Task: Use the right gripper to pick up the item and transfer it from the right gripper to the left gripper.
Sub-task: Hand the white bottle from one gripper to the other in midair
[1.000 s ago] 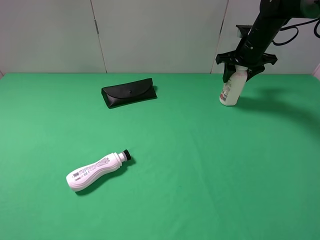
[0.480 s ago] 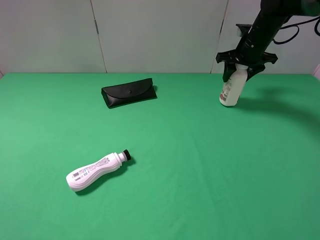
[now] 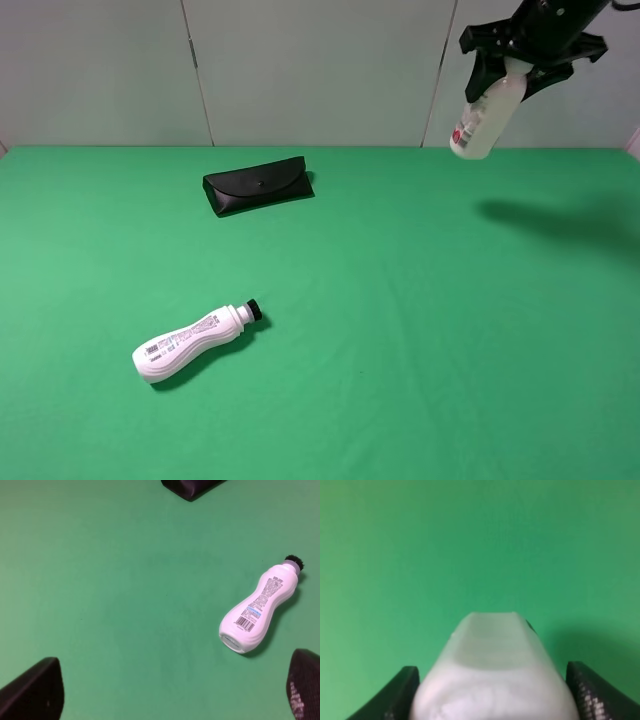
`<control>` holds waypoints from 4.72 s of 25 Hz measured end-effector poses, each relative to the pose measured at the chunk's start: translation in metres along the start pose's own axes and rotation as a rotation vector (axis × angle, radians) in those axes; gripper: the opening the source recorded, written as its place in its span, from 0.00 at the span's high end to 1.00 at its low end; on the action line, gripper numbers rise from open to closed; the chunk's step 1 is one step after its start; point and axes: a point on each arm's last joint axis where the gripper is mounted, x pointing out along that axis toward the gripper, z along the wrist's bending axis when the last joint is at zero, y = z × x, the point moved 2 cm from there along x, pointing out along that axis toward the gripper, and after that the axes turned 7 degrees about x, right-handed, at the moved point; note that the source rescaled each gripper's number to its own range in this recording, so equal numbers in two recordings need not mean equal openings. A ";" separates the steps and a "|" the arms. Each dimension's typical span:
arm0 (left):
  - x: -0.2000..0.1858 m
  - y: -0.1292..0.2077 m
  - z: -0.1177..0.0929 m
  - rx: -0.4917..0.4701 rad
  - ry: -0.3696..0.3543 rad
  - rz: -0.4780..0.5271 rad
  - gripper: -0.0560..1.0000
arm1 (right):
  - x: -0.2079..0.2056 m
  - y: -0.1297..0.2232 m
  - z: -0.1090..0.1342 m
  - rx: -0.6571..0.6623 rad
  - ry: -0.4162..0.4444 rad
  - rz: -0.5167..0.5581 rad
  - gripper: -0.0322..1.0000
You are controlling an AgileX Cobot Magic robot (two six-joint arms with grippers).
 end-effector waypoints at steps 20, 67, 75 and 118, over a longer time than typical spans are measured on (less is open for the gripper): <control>0.000 0.000 0.000 0.000 0.000 0.000 0.23 | -0.104 0.136 0.000 -0.022 -0.157 -0.269 0.93; 0.000 -0.001 -0.002 -0.022 0.017 -0.004 0.23 | -0.045 0.109 0.038 -0.055 -0.557 -0.200 0.93; 0.001 -0.001 -0.007 -0.083 0.066 -0.009 0.23 | -0.045 0.110 0.039 -0.062 -0.561 -0.193 0.93; 0.188 -0.132 -0.037 0.488 0.661 -0.335 0.23 | -0.057 0.115 0.056 -0.074 -0.755 -0.163 0.93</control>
